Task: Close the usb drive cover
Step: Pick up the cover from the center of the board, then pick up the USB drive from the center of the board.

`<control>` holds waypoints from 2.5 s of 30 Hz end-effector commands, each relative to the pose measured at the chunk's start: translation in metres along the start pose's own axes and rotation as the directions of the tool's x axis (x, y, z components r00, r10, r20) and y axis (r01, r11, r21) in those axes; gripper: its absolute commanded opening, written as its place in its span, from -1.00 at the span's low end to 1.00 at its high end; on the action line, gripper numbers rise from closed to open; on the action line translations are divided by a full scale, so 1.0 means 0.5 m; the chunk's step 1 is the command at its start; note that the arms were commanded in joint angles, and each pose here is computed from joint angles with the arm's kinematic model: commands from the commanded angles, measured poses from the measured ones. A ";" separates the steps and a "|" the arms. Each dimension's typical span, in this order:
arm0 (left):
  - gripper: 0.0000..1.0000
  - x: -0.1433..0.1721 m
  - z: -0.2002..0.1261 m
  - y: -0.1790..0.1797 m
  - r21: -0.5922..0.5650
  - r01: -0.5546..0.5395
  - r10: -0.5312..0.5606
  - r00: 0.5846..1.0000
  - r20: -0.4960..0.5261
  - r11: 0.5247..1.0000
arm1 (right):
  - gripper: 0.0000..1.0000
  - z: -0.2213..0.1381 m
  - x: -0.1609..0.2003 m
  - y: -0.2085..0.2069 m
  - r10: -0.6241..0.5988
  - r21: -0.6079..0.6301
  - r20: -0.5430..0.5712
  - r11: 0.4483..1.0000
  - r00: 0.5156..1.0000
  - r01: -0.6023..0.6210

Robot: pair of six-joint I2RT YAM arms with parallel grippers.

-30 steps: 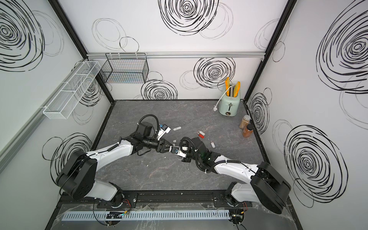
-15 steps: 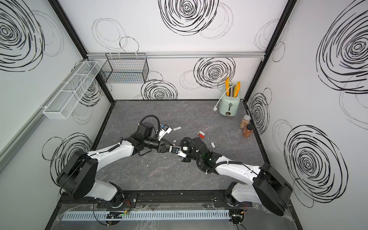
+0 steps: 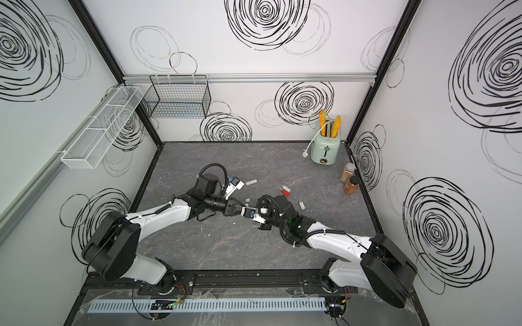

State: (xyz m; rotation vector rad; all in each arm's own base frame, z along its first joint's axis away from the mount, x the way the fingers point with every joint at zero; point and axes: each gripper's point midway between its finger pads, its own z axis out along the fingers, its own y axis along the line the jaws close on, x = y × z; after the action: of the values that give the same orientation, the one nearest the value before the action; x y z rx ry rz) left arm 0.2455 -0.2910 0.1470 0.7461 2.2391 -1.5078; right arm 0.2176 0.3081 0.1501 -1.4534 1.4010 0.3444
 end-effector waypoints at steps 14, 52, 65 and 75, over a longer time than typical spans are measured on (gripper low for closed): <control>-1.00 -0.046 -0.043 0.031 -0.042 0.009 -0.006 0.997 0.079 0.999 | 0.36 -0.007 0.001 -0.034 0.072 0.066 -0.012 0.995 0.997 -0.071; -1.00 -0.049 -0.053 0.056 -0.083 0.033 -0.029 0.998 0.053 0.996 | 0.37 -0.004 0.290 -0.130 0.883 0.456 -0.355 0.451 0.308 -0.767; -1.00 -0.052 -0.052 0.054 -0.082 0.034 -0.030 0.998 0.053 0.996 | -0.05 0.030 0.338 -0.074 0.851 0.467 -0.489 0.441 0.192 -0.767; -1.00 -0.050 -0.048 0.053 -0.080 0.027 -0.023 0.999 0.046 0.996 | -0.04 0.037 0.356 -0.036 0.810 0.478 -0.563 0.481 0.164 -0.735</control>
State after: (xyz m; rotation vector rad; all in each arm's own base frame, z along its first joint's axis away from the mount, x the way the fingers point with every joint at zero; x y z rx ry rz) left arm 0.2778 -0.2633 0.1369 0.6032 2.3340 -1.4367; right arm 0.2998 0.2266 0.0203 -0.5773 2.7639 0.3627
